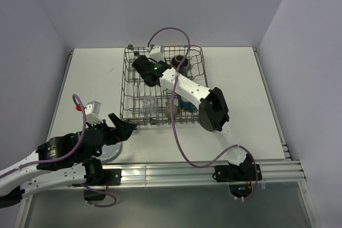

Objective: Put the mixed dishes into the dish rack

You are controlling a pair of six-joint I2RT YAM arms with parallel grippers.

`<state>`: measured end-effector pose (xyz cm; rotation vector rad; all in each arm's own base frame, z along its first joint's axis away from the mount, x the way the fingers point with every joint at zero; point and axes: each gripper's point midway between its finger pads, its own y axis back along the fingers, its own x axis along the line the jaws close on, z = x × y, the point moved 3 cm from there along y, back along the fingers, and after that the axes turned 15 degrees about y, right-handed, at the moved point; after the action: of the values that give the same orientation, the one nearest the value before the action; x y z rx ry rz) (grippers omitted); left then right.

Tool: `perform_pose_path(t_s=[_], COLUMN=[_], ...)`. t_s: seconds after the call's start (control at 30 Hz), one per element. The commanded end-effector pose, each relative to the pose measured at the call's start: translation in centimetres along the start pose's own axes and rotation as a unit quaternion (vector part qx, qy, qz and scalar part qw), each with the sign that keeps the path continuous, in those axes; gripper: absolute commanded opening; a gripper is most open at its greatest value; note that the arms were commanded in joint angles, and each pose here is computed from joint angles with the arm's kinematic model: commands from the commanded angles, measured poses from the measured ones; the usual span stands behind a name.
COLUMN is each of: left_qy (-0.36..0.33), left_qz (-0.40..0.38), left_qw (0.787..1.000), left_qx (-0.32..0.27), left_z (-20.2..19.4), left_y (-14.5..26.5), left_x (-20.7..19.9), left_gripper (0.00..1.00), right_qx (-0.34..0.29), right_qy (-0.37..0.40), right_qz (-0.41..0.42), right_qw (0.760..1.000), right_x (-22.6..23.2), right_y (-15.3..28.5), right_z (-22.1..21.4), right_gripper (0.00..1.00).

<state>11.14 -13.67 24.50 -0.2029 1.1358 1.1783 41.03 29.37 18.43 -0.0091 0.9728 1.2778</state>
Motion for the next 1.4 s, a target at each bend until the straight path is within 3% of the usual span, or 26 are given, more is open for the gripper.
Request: perform_pose_path(t_s=[0.0, 0.47, 0.6, 0.63, 0.73, 0.77, 0.87, 1.03, 1.17, 1.2, 1.33, 1.37], left_qy=[0.006, 0.004, 0.011, 0.011, 0.012, 0.009, 0.003, -0.007, -0.027, -0.033, -0.031, -0.028], left_qz=[-0.004, 0.005, 0.007, 0.008, 0.008, 0.012, 0.022, 0.026, 0.045, 0.056, 0.053, 0.040], left_qw=[1.000, 1.000, 1.000, 1.000, 1.000, 1.000, 1.000, 0.999, 0.998, 0.997, 0.995, 0.996], left_qx=[-0.005, 0.002, 0.003, 0.002, 0.001, 0.000, -0.003, -0.022, -0.045, -0.048, -0.073, -0.069], left_z=[0.1, -0.1, 0.0, 0.0, 0.2, 0.3, 0.6, 1.5, 2.9, 3.2, 4.5, 4.6], left_y=[-0.1, -0.1, 0.0, 0.1, 0.2, 0.2, 0.4, 0.6, 1.1, 1.3, 1.7, 1.9], left_x=[-0.3, -0.4, -0.3, -0.3, -0.4, -0.4, -0.4, -0.5, -1.0, -0.6, -1.6, -2.5], left_gripper=[0.98, 0.98, 0.99, 0.99, 0.99, 0.99, 0.99, 0.99, 0.99, 0.99, 0.99, 0.99], right_qx=[-0.010, 0.017, 0.024, 0.026, 0.023, 0.019, 0.013, -0.005, -0.031, -0.024, -0.045, -0.054], right_qy=[-0.016, -0.039, -0.043, -0.044, -0.052, -0.062, -0.073, -0.104, -0.172, -0.166, -0.217, -0.235], right_qz=[-0.020, 0.031, 0.037, 0.043, 0.045, 0.046, 0.048, 0.069, 0.121, 0.133, 0.247, 0.291], right_qw=[1.000, 0.999, 0.998, 0.998, 0.997, 0.997, 0.996, 0.992, 0.977, 0.977, 0.943, 0.926], right_x=[-0.3, 2.0, 2.2, 2.4, 1.8, 1.2, 0.7, -0.8, -2.4, -1.7, 0.5, 1.6], right_y=[0.4, 0.4, 0.5, 0.5, 1.1, 1.5, 2.6, 6.6, 11.3, 11.6, 16.2, 17.6], right_z=[0.5, -1.0, -1.4, -1.6, -1.6, -1.3, -1.2, -1.2, -1.3, -2.9, -4.7, -4.4], right_gripper=[0.00, 0.01, 0.16, 0.27, 0.45, 0.60, 0.72, 0.76, 0.77, 0.77, 0.76, 0.76])
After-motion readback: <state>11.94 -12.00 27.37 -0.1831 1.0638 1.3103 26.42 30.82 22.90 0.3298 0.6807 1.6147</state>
